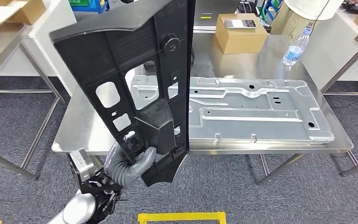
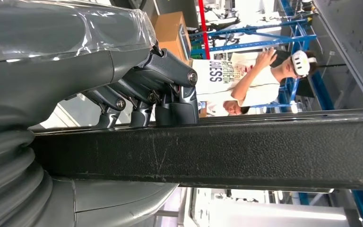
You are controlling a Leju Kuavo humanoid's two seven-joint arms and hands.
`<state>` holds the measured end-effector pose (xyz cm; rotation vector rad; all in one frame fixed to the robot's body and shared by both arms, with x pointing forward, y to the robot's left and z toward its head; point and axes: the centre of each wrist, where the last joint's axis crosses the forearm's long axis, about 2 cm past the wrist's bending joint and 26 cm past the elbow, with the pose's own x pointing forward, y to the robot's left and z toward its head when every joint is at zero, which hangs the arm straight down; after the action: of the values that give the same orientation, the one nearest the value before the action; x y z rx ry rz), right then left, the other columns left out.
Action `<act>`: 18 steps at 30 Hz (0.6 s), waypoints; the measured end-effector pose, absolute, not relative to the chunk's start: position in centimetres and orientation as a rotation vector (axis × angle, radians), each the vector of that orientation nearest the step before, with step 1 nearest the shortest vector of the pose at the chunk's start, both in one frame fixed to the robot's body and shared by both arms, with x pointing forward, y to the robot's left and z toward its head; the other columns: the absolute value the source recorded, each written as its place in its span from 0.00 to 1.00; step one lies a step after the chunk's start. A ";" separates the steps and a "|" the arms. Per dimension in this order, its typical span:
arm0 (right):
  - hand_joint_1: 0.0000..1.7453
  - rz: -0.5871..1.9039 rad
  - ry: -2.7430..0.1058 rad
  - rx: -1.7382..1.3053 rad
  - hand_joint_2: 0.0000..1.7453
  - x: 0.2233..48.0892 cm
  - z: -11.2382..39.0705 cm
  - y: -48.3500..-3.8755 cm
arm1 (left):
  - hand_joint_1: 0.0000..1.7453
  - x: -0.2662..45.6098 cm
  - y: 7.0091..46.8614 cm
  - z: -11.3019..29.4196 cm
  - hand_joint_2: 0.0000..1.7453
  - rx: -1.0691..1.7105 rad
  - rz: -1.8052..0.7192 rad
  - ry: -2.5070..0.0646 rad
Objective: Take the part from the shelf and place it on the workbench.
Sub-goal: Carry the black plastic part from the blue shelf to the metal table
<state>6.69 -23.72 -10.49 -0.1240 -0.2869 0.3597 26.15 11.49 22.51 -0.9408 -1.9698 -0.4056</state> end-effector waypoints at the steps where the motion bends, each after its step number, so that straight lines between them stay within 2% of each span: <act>1: 0.00 0.360 -0.286 -0.124 0.00 6.6 -10.5 -23.7 | 1.00 26.1 11.5 22.5 1.00 -0.941 -0.406 -1.969; 18: 0.00 0.370 -0.291 -0.118 0.00 6.7 -10.5 -23.4 | 1.00 26.3 11.4 22.9 1.00 -0.925 -0.438 -2.014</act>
<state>6.74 -23.42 -10.45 -0.1183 -0.2910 0.3700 26.35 11.42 22.86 -0.9247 -2.0140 -0.4382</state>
